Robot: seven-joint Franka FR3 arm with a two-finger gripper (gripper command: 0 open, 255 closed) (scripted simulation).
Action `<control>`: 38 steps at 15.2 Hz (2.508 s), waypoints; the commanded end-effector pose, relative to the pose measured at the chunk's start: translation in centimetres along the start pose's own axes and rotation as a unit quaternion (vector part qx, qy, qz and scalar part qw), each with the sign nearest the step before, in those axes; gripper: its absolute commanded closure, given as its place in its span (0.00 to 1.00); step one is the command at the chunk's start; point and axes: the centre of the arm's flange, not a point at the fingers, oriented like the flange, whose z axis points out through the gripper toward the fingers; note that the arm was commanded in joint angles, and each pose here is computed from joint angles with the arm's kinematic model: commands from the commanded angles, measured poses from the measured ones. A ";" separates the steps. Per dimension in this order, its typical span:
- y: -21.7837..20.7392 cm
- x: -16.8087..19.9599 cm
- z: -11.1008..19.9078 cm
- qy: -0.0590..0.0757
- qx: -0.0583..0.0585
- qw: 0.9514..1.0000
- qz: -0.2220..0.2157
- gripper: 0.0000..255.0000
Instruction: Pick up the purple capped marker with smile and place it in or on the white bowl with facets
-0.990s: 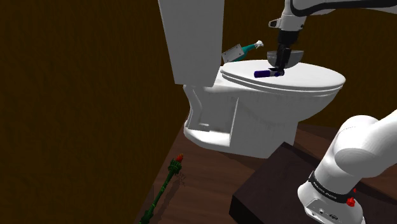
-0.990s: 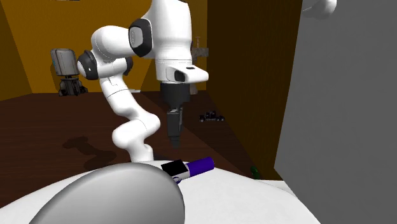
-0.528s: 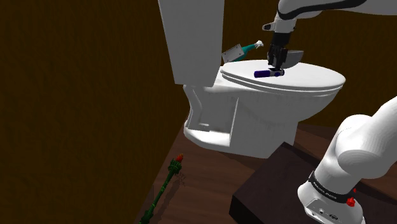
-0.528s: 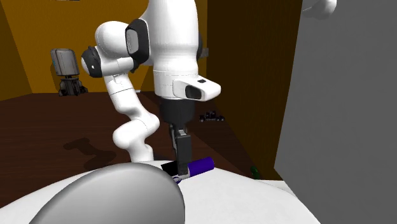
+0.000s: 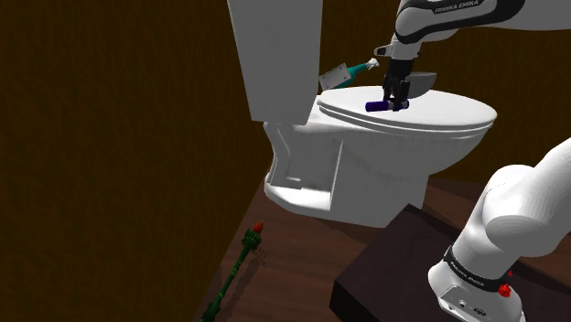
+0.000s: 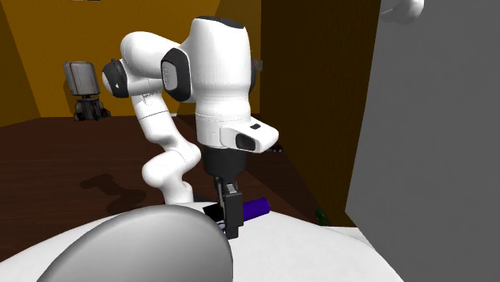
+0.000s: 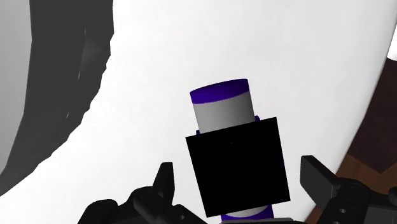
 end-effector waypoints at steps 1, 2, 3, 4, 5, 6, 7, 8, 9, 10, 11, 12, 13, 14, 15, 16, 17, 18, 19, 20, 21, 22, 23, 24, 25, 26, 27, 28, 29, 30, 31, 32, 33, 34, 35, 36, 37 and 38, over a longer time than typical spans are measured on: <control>0.0 0.0 0.2 0.000 0.000 1.000 0.000 0.00; 0.0 0.0 0.2 0.000 0.000 1.000 0.000 0.00; 0.0 0.0 0.2 0.000 0.000 1.000 0.000 0.00; 0.0 0.0 0.2 0.000 0.000 1.000 0.000 0.00; 0.0 0.0 0.2 0.000 0.000 1.000 0.000 0.00; 0.0 0.0 0.2 0.000 0.000 1.000 0.000 0.00; 0.0 0.0 0.2 0.000 0.000 1.000 0.000 1.00; 0.0 0.0 0.2 0.000 0.000 1.000 0.000 1.00; 0.0 0.0 0.2 0.000 0.000 1.000 0.000 1.00; 0.0 0.0 0.2 0.000 0.000 1.000 0.000 1.00; 0.0 0.0 0.2 0.000 0.000 1.000 0.000 1.00; 0.0 0.0 0.2 0.000 0.000 1.000 0.000 1.00; 0.0 0.0 0.2 0.000 0.000 1.000 0.000 1.00; 0.0 0.0 0.2 0.000 0.000 1.000 0.000 1.00; 0.0 0.0 0.2 0.000 0.000 1.000 0.000 1.00; 0.0 0.0 0.2 0.000 0.000 1.000 0.000 1.00; 0.0 0.0 -0.3 0.000 0.000 1.000 0.000 1.00; 0.0 0.0 -0.9 0.000 0.000 1.000 0.000 1.00; 0.0 0.0 -1.4 0.000 0.000 1.000 0.000 1.00; 0.0 0.0 -1.9 0.000 0.000 1.000 0.000 1.00; 0.0 0.0 -2.4 0.000 0.000 1.000 0.000 1.00; 0.0 0.0 -3.0 0.000 0.000 1.000 0.000 1.00; 0.0 0.0 -3.5 0.000 0.000 1.000 0.000 1.00; 0.0 0.0 -4.0 0.000 0.000 1.000 0.000 1.00; 0.0 0.0 -4.5 0.000 0.000 1.000 0.000 1.00; 0.0 0.0 -5.1 0.000 0.000 1.000 0.000 1.00; 0.0 -0.1 -5.6 0.000 0.000 1.000 0.000 1.00; 0.0 -0.1 -6.1 0.000 0.000 1.000 0.000 1.00; 0.0 -0.1 -6.7 0.000 0.000 1.000 0.000 1.00; 0.0 -0.1 -7.2 0.000 0.000 1.000 0.000 1.00; 0.0 -0.1 -7.7 0.000 0.000 1.000 0.000 1.00; -0.1 -0.1 -8.2 0.000 0.000 1.000 0.000 1.00; -0.1 -0.1 -8.8 0.000 0.000 1.000 0.000 1.00; -0.1 -0.1 -9.3 0.000 0.000 1.000 0.000 1.00; -0.1 -0.1 -9.8 0.000 0.000 1.000 0.000 1.00; -0.1 -0.1 -10.4 0.000 0.000 1.000 0.000 1.00; -0.1 -0.1 -10.9 0.000 0.000 1.000 0.000 1.00; -0.1 -0.1 -11.4 0.000 0.000 1.000 0.000 1.00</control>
